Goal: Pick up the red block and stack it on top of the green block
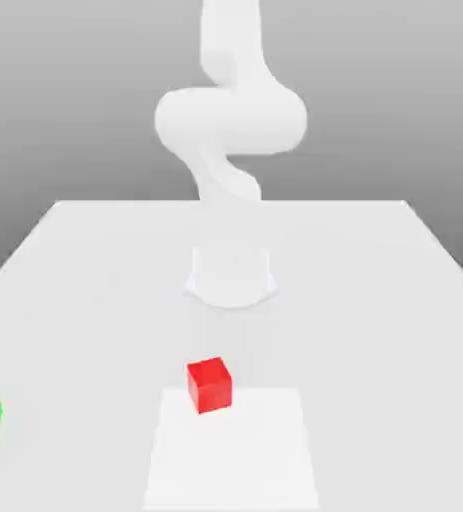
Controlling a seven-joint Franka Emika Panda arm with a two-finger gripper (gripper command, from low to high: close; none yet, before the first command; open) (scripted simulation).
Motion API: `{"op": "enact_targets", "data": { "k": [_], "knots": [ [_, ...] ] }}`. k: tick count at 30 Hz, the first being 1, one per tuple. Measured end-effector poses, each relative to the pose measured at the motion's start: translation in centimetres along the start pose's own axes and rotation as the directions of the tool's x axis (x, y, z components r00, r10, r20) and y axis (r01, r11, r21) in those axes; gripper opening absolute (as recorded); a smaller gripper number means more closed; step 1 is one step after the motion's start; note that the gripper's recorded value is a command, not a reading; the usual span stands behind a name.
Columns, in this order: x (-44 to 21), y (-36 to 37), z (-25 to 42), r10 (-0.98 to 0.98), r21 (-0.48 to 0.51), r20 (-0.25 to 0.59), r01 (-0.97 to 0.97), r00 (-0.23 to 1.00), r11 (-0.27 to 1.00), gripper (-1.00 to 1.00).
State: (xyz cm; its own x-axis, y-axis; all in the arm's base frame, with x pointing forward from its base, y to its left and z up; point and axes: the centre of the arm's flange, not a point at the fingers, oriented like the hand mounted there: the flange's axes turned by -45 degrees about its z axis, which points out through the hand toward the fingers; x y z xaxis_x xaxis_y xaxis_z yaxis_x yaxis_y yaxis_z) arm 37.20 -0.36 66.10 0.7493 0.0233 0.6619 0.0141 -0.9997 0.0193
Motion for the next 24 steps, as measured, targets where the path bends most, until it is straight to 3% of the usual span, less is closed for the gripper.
{"op": "enact_targets", "data": {
  "k": [8,16,19,23,24],
  "knots": [
    [-10.3,1.1,17.6,-0.143,0.040,0.289,0.138,0.947,0.990,0.00],
    [-28.2,1.7,28.9,-0.297,0.187,0.556,0.232,0.777,0.955,0.00],
    [-34.2,1.6,32.4,-0.339,0.235,0.607,0.245,0.719,0.941,0.00],
    [-37.3,1.6,34.9,-0.342,0.240,0.617,0.245,0.709,0.939,0.00],
    [-37.8,1.6,35.3,-0.342,0.240,0.617,0.245,0.709,0.939,-1.00]
  ]
}}
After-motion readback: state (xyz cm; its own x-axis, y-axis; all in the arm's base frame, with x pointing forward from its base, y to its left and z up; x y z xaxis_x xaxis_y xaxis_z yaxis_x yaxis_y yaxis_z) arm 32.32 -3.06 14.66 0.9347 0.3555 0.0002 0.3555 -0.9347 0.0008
